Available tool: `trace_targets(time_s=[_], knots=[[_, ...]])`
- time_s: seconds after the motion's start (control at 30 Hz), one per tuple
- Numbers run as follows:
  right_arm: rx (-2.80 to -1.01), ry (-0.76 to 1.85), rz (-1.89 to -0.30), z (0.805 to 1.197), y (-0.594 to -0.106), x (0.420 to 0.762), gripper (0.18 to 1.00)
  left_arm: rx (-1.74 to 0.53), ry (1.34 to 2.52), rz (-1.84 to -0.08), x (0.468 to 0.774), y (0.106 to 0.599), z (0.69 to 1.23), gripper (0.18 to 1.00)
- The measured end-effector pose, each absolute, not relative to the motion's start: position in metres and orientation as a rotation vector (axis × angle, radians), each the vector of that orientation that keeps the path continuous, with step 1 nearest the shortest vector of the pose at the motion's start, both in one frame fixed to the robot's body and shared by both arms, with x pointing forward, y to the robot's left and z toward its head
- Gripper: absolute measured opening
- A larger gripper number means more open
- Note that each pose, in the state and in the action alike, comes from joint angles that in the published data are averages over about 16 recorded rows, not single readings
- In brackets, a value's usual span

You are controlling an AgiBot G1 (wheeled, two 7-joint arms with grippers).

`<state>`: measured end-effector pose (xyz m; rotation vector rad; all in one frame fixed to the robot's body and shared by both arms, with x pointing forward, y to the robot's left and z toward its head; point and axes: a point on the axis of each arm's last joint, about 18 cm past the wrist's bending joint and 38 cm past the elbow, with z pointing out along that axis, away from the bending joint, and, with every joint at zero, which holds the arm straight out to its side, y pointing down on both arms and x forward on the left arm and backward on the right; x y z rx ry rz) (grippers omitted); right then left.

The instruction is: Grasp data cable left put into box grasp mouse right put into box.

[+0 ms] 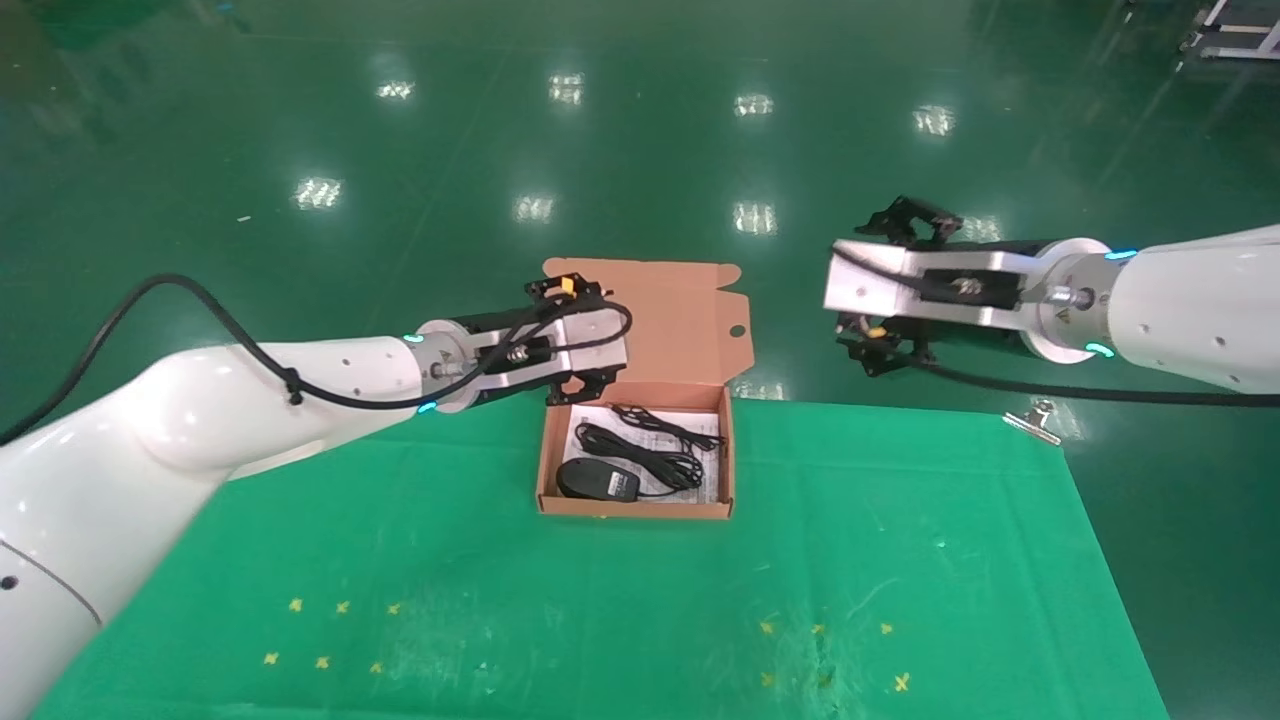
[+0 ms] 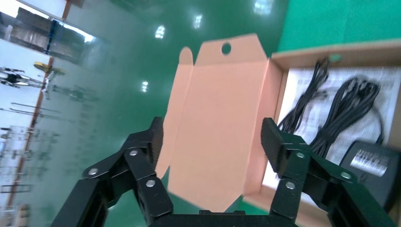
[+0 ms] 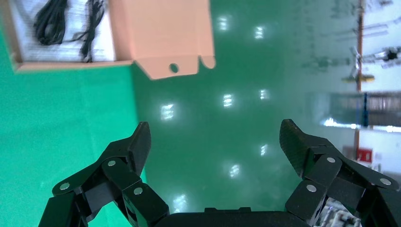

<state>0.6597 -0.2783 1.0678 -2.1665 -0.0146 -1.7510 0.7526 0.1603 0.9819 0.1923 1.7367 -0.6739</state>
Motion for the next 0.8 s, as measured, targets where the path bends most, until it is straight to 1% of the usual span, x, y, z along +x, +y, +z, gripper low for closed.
trace_targets(time_s=[0.17,0.37,0.63,0.8], knots=[[-2.194,0.015,-1.653,1.054,-0.278,0.656,1.001,0.151,1.761,-0.777,0.743,0.17,0.977,0.766],[-2.198,0.076,-1.472,1.031,-0.278,0.648,1.001,0.096,1.799,-0.936,0.725,0.185,0.969,0.874],[-2.172,0.117,-1.232,1.005,-0.275,0.632,1.001,0.045,1.83,-1.142,0.696,0.205,0.964,0.957],[-2.157,0.12,-1.161,0.998,-0.274,0.626,1.001,0.035,1.836,-1.203,0.686,0.212,0.964,0.98]])
